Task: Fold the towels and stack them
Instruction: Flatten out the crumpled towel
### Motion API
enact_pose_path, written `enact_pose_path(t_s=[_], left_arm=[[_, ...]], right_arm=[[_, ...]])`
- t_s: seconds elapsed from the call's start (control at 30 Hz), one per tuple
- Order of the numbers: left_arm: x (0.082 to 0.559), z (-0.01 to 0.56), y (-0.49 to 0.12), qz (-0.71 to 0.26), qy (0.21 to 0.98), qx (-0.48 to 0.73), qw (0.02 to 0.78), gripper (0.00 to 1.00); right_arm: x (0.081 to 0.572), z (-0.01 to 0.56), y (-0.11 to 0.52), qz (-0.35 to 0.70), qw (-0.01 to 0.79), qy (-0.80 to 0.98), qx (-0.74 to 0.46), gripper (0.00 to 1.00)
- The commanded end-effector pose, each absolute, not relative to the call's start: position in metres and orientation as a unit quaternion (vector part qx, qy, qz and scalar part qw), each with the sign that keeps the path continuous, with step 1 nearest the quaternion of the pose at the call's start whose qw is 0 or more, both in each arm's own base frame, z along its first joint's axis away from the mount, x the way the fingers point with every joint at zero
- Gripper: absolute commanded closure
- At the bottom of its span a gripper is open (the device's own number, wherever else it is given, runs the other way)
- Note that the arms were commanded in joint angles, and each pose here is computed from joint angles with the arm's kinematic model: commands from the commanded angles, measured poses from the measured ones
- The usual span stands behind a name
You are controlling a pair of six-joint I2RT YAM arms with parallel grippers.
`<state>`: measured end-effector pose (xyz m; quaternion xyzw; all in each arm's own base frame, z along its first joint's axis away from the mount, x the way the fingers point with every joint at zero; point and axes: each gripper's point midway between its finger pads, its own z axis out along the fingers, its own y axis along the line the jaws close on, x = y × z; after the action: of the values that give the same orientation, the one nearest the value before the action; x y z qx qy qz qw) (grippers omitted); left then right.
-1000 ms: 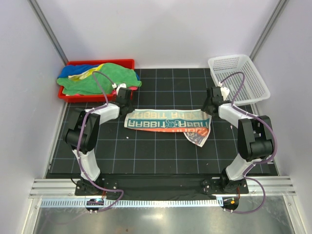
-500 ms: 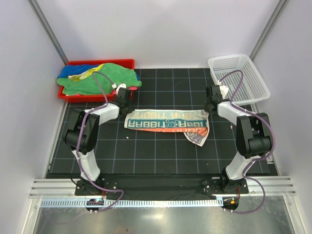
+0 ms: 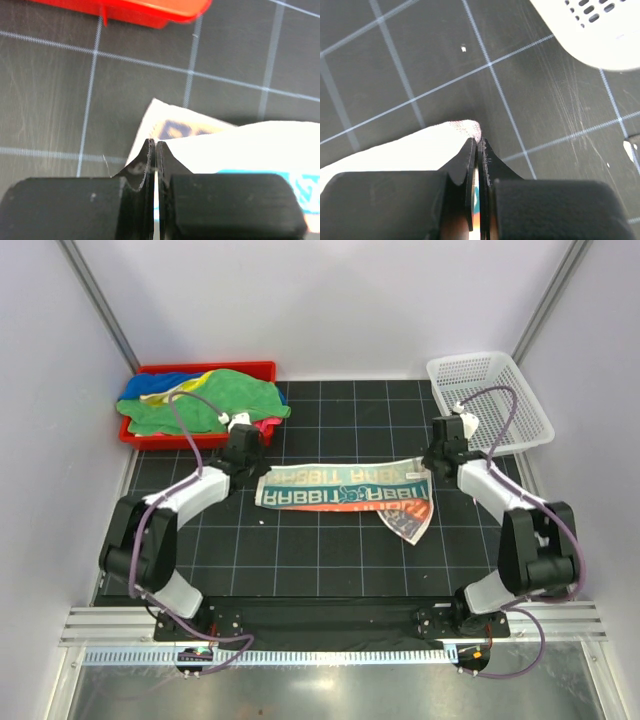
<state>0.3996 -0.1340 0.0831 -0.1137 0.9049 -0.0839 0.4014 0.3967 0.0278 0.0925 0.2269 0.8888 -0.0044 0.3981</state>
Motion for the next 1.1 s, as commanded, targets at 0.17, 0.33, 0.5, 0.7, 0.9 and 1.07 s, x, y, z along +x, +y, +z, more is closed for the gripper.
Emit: enact_pose_path(t_s=[0.17, 0.33, 0.5, 0.7, 0.9, 1.07], left_arm=[[0.341, 0.160, -0.137, -0.111, 0.868, -0.109, 0.472, 1.00], [0.306, 0.203, -0.131, -0.133, 0.841, -0.115, 0.511, 1.00], [0.265, 0.239, -0.116, -0.169, 0.817, -0.127, 0.537, 1.00], [0.229, 0.269, -0.085, -0.175, 0.797, -0.159, 0.556, 1.00], [0.234, 0.260, -0.074, -0.132, 0.805, -0.183, 0.549, 1.00], [0.275, 0.208, -0.081, -0.066, 0.828, -0.200, 0.519, 1.00]], right_arm=[[0.361, 0.167, 0.047, 0.065, 0.485, 0.851, 0.190, 0.99], [0.324, 0.218, 0.047, 0.097, 0.537, 0.820, 0.172, 0.99], [0.292, 0.249, 0.056, 0.141, 0.561, 0.803, 0.144, 0.99], [0.263, 0.273, 0.070, 0.195, 0.571, 0.789, 0.117, 0.99], [0.274, 0.256, 0.081, 0.217, 0.543, 0.801, 0.128, 0.99], [0.311, 0.206, 0.078, 0.183, 0.505, 0.828, 0.159, 0.99]])
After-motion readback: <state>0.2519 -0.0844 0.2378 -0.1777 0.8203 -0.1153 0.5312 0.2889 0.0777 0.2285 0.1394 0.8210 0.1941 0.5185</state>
